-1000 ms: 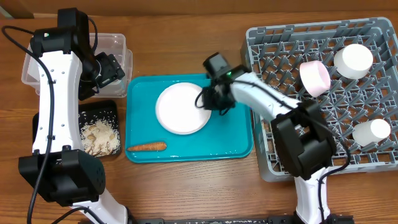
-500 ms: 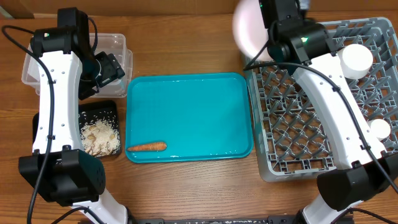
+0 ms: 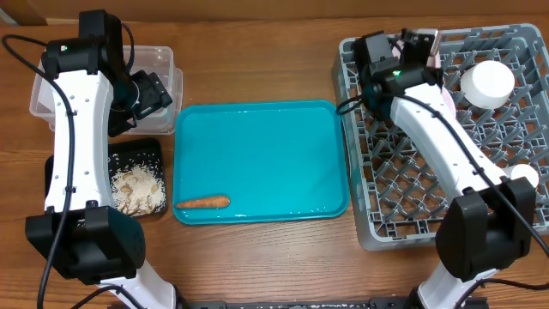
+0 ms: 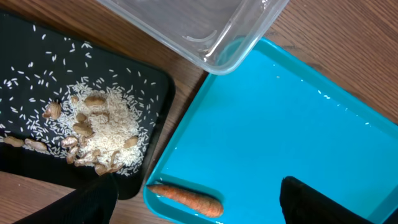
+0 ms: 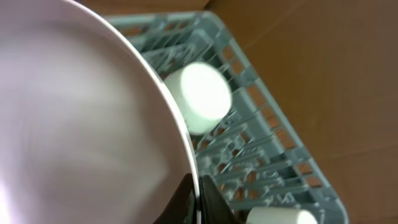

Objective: Sort waste into correct bins and load items into the dishwasher
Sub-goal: 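Stand the white plate upright in the rack's left side with the right gripper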

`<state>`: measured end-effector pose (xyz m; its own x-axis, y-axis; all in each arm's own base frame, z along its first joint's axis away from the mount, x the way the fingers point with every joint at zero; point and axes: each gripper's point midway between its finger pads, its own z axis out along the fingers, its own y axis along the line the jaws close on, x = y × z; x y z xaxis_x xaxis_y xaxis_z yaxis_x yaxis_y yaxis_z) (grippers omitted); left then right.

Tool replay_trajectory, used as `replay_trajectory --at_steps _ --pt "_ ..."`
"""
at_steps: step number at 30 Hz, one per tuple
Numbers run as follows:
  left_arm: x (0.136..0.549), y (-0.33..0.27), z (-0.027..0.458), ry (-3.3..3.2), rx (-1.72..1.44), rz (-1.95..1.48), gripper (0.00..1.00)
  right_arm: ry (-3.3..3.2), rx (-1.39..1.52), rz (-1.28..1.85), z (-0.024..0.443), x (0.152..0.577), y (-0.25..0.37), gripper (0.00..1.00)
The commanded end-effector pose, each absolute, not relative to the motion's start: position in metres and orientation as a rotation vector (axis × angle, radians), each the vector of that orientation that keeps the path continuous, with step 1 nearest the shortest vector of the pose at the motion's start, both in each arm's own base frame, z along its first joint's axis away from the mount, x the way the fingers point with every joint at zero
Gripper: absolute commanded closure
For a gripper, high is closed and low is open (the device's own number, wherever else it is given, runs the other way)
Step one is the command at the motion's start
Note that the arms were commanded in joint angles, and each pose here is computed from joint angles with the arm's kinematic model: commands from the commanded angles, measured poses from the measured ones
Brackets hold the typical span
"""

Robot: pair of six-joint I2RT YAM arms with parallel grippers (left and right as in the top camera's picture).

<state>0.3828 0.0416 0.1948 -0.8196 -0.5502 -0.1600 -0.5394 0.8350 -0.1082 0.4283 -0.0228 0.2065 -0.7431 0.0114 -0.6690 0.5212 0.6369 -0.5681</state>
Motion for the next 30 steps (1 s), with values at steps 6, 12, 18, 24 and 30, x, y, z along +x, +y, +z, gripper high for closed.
replay_trajectory --at_steps 6,12,18,24,30 --pt "0.383 0.041 0.205 2.8 -0.851 -0.097 0.14 2.352 0.266 -0.73 0.18 0.429 0.058 0.91" --pt "0.383 0.041 0.205 2.8 -0.85 -0.096 0.12 2.481 0.111 -0.557 0.16 0.412 0.113 0.31" --pt "0.382 0.041 0.204 2.804 -0.851 -0.095 0.08 2.507 0.097 -0.473 0.176 0.406 0.122 0.21" --pt "0.373 0.039 0.202 2.842 -0.864 -0.087 0.04 2.437 0.034 -0.19 0.242 0.408 0.145 0.06" --pt "0.351 0.018 0.187 2.962 -0.884 -0.158 0.04 2.371 0.128 0.145 0.296 0.433 0.108 0.02"
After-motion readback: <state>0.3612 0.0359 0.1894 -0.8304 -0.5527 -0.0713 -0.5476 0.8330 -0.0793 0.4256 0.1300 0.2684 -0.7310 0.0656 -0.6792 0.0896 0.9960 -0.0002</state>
